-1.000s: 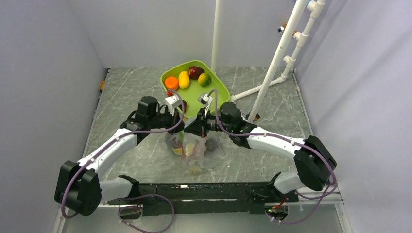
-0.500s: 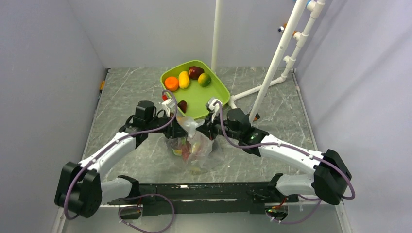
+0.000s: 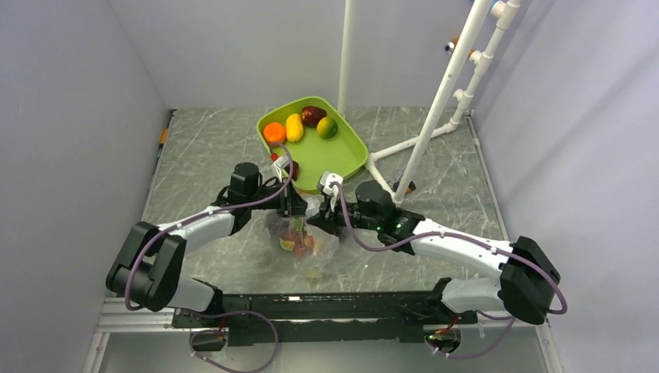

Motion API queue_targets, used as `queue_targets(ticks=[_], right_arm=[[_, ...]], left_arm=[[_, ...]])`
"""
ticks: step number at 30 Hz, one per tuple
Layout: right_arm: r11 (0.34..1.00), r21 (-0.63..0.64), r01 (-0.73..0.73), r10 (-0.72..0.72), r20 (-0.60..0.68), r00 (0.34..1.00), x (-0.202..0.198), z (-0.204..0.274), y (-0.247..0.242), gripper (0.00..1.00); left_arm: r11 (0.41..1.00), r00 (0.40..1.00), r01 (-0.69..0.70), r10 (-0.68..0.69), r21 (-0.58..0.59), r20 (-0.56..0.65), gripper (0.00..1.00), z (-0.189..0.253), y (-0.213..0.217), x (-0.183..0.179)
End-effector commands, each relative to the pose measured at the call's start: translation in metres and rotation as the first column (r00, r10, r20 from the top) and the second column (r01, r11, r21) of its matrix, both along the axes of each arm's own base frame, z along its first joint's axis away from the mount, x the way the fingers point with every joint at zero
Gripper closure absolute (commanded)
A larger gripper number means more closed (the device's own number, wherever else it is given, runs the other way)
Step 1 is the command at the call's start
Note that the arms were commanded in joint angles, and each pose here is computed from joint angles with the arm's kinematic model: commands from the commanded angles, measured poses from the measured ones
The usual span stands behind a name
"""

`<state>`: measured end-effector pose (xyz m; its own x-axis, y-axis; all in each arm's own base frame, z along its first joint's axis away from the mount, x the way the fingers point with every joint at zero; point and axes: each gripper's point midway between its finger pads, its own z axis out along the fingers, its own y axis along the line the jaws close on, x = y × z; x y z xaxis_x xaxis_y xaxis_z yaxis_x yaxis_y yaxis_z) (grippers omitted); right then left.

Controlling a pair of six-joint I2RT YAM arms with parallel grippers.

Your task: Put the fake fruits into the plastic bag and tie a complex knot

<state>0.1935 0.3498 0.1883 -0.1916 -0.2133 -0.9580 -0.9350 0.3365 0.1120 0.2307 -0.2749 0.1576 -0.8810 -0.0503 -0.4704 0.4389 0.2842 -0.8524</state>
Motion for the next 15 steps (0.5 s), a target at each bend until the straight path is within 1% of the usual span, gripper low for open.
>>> queue_targets(ticks=[1,2,3,4,6,8,9,10,11,13,15], right_arm=[[0.97,0.091,-0.227,0.222,0.064,0.973,-0.033,0.055,0.01,0.62],[0.972,0.089,-0.219,0.215,0.059,0.975,-0.03,0.059,0.001,0.47],[0.974,0.086,-0.208,0.204,0.051,0.978,-0.027,0.064,-0.008,0.35],[0.977,0.088,-0.193,0.189,0.046,0.981,-0.022,0.069,-0.018,0.27],[0.979,0.11,-0.169,0.167,0.033,0.985,-0.011,0.084,-0.038,0.19],[0.983,0.123,-0.134,0.135,-0.002,0.991,-0.002,0.095,-0.054,0.18],[0.985,0.127,-0.113,0.116,-0.014,0.993,0.003,0.1,-0.059,0.18],[0.988,0.128,-0.091,0.094,-0.02,0.995,0.008,0.103,-0.064,0.2],[0.991,0.123,-0.059,0.062,-0.02,0.998,0.016,0.103,-0.068,0.24],[0.995,0.091,0.041,-0.039,-0.021,0.999,0.038,0.095,-0.077,0.4],[0.988,0.046,0.146,-0.145,-0.023,0.989,0.061,0.077,-0.085,0.59]], left_arm=[[0.995,0.996,0.015,-0.007,-0.101,0.084,1.0,0.027,-0.001,0.007],[0.995,0.996,0.018,-0.01,-0.101,0.088,1.0,0.026,0.0,0.005],[0.995,0.996,0.016,-0.007,-0.101,0.09,1.0,0.025,0.001,0.004],[0.995,0.996,0.014,-0.005,-0.102,0.088,1.0,0.024,0.001,0.003],[0.995,0.997,0.011,-0.002,-0.102,0.083,1.0,0.022,0.001,0.002],[0.995,0.997,0.014,-0.006,-0.098,0.082,1.0,0.021,0.001,0.002],[0.995,0.997,0.012,-0.005,-0.095,0.08,1.0,0.02,0.001,0.003],[0.995,0.997,0.014,-0.006,-0.095,0.079,1.0,0.02,0.001,0.003],[0.995,0.997,0.011,-0.004,-0.095,0.073,1.0,0.019,0.001,0.003],[0.996,0.998,0.01,-0.004,-0.091,0.065,1.0,0.018,0.001,0.003],[0.997,0.998,0.009,-0.003,-0.082,0.062,1.0,0.016,0.002,0.003]])
